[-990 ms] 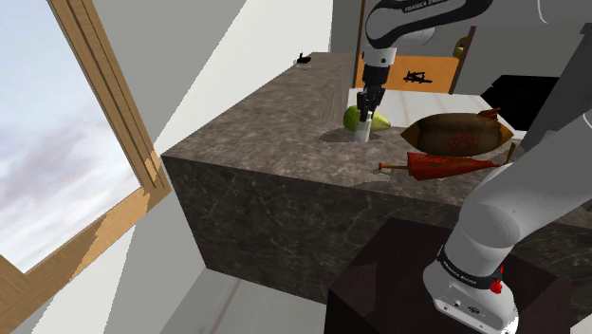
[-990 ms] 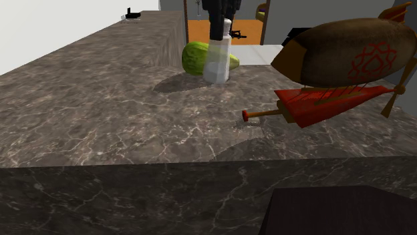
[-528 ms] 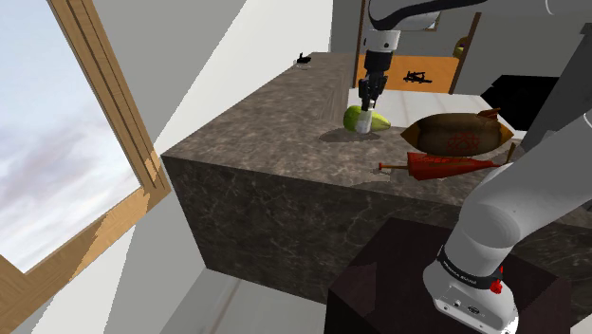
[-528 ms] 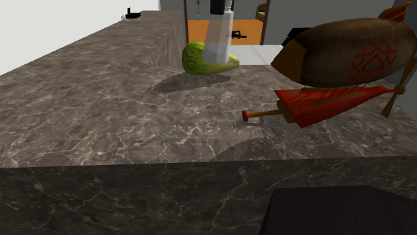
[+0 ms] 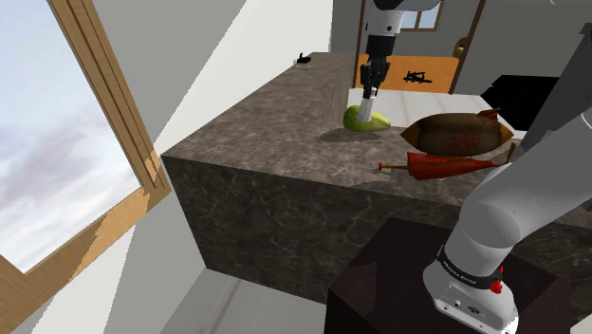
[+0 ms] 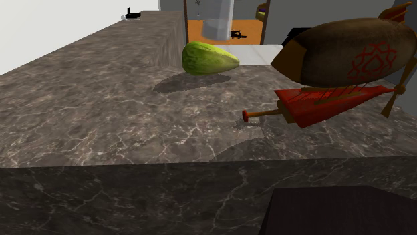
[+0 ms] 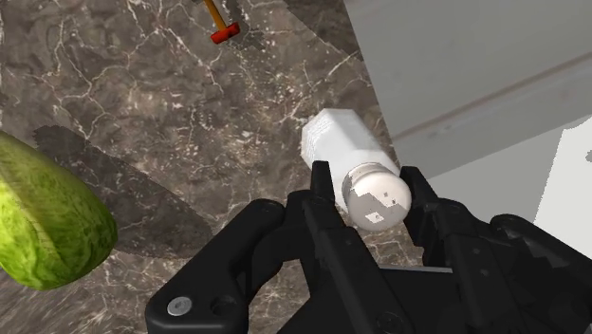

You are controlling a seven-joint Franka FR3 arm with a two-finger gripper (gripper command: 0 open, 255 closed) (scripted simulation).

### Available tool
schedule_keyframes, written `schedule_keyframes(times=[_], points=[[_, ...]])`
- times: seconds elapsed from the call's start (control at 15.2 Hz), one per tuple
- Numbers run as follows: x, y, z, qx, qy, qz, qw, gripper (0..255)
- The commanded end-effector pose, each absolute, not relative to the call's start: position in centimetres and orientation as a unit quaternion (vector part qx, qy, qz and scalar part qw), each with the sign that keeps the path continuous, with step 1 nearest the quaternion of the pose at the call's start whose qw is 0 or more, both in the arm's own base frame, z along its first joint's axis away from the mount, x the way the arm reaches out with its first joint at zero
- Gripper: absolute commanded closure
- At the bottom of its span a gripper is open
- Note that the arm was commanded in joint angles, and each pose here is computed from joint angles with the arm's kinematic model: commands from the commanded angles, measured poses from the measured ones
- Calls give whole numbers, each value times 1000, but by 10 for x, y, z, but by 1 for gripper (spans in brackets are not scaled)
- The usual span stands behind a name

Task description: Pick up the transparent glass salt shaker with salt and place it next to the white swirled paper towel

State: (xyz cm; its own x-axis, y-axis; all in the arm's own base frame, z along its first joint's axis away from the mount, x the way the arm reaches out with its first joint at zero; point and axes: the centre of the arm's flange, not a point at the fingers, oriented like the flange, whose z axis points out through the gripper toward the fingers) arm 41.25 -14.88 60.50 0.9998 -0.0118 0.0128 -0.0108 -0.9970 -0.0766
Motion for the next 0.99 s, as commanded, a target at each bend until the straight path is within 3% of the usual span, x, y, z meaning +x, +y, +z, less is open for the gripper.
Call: schedule_keyframes(times=[0.0,0.4,0.92], points=[[411,-148,616,-999,6,-7,38,255],[411,-148,647,-999,6,-7,38,255],[322,-204,647,-999,6,-7,38,255]])
